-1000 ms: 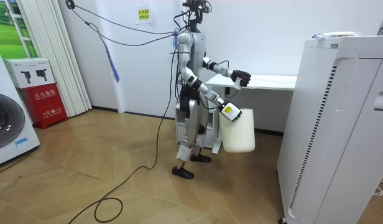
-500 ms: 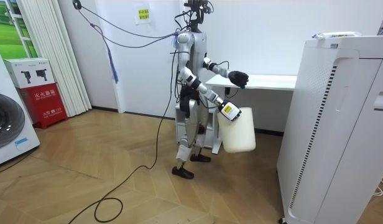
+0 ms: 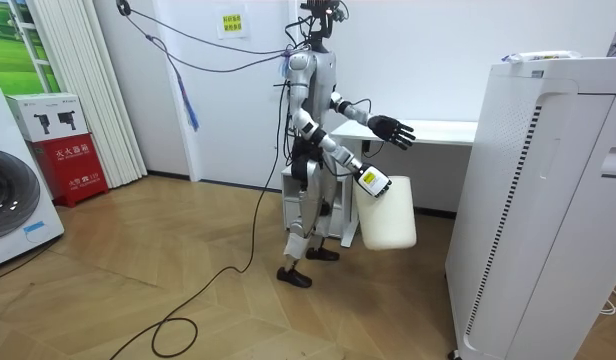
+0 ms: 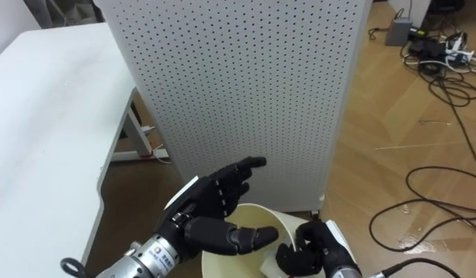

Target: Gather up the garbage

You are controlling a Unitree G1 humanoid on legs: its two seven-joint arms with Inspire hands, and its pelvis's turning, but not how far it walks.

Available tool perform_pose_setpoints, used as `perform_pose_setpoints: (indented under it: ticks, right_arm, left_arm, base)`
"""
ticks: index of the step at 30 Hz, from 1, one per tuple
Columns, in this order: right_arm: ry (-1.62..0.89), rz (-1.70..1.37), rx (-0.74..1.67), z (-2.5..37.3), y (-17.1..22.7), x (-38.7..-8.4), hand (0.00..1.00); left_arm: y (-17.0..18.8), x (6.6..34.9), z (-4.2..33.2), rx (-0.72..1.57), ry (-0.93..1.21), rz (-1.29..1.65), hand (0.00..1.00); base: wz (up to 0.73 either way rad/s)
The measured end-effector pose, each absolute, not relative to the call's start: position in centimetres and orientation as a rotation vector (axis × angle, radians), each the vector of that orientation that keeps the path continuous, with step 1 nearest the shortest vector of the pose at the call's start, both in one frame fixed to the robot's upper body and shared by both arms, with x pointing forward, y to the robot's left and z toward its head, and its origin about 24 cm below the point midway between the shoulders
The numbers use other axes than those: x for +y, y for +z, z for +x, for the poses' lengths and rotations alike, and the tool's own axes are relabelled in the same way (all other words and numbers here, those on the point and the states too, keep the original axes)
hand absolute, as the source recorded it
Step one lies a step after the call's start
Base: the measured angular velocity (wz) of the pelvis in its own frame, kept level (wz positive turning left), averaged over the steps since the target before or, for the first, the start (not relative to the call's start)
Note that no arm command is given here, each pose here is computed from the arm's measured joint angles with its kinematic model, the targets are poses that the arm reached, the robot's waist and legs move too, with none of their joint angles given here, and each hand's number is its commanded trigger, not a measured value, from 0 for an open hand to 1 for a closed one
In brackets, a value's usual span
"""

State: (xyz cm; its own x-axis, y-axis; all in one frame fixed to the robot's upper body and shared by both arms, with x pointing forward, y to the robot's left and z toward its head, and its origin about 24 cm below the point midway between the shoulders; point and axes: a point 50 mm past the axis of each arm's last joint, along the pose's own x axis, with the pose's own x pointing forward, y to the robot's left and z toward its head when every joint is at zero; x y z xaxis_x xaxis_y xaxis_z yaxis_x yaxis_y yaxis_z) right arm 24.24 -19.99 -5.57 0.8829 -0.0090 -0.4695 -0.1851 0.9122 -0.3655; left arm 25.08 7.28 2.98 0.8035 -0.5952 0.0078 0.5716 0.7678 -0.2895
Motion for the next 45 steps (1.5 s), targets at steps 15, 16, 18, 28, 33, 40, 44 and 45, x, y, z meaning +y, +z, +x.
perform_pose_setpoints:
  ticks: [15, 16, 18, 28, 33, 40, 44, 45]
  right_arm:
    - [0.053, -0.422, 0.493, 23.7, -5.9, -20.3, 1.0]
    - [0.052, -0.421, 0.499, 23.5, -6.0, -20.3, 1.0]
    - [0.051, -0.421, 0.504, 23.3, -6.2, -20.3, 1.0]
    - [0.007, -0.4, 0.457, 23.0, -5.7, -20.7, 1.0]
    - [0.022, -0.393, 0.458, 22.9, -5.8, -20.4, 1.0]
    - [-0.036, -0.364, 0.519, 20.5, -7.2, -21.2, 1.0]
    - [-0.042, -0.355, 0.54, 19.8, -7.6, -21.2, 1.0]
    - [-0.049, -0.353, 0.543, 19.7, -7.6, -21.3, 1.0]
  left_arm:
    - [5.6, 7.4, 25.2, -0.034, -0.661, -0.246, 0.0]
    - [6.1, 7.5, 25.2, -0.058, -0.658, -0.224, 0.0]
    - [6.6, 7.6, 25.2, -0.088, -0.65, -0.193, 0.0]
    - [8.0, 9.8, 26.1, -0.198, -0.487, -0.023, 0.0]
    - [7.9, 11.0, 26.0, -0.223, -0.404, 0.046, 0.0]
    - [8.4, 11.7, 26.2, -0.274, -0.315, 0.083, 0.0]
    - [8.4, 12.3, 26.3, -0.281, -0.266, 0.08, 0.0]
    - [8.3, 12.4, 26.4, -0.276, -0.251, 0.079, 0.0]
  base:
    - [0.0]
    - [0.0]
    - [-0.05]
    - [-0.25]
    - [-0.51]
    - [-0.12]
    - [-0.16]
    - [-0.24]
